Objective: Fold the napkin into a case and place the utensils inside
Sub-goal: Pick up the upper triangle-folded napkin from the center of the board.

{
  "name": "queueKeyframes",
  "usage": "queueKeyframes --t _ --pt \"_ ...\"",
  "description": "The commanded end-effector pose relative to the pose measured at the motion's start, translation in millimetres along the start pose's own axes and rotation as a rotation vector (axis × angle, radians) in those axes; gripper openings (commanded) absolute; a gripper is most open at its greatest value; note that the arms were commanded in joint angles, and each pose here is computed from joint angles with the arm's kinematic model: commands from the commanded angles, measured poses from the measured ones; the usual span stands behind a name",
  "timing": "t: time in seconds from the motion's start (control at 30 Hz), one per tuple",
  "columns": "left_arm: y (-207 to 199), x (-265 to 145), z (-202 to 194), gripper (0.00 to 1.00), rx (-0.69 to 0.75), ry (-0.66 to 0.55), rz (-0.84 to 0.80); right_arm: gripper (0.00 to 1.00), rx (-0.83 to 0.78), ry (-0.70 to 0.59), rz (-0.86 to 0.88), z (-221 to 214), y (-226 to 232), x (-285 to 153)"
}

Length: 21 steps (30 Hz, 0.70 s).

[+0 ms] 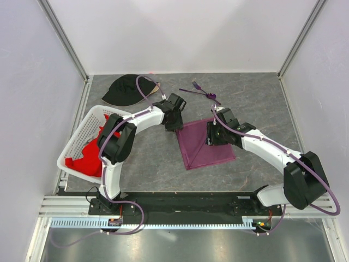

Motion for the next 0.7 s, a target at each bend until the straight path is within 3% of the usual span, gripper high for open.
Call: queueKeyframes --t 0.0,0.37,0.63,0.67 --pt "6.5 8.7 0.8 0.51 -0.026 -0.001 0.114 0.50 -0.003 -0.046 0.016 5.5 4.5 -5.9" --pt "8.7 20.5 -17.9 0.45 -0.031 0.052 0.150 0.51 -0.054 -0.031 0.070 -5.7 30.9 -3.0" --pt "-1.3 28.7 -24.4 0.28 -0.043 0.058 0.062 0.54 -0.155 -0.006 0.104 -36.6 64.9 11.2" --pt "-2.2 29.0 -25.2 0.21 -0.042 0.061 0.053 0.55 -0.182 -0.005 0.113 -42.6 72.5 11.5"
Point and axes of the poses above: each gripper's point midway between its finger pads, its own x axis out along the fingers, its own y axis along the line the jaws close on, z = x × y, the point moved 4 cm from there along -x, back along the fingers, and after that the axes turned 13 degrees about x, right-handed, at the moved point
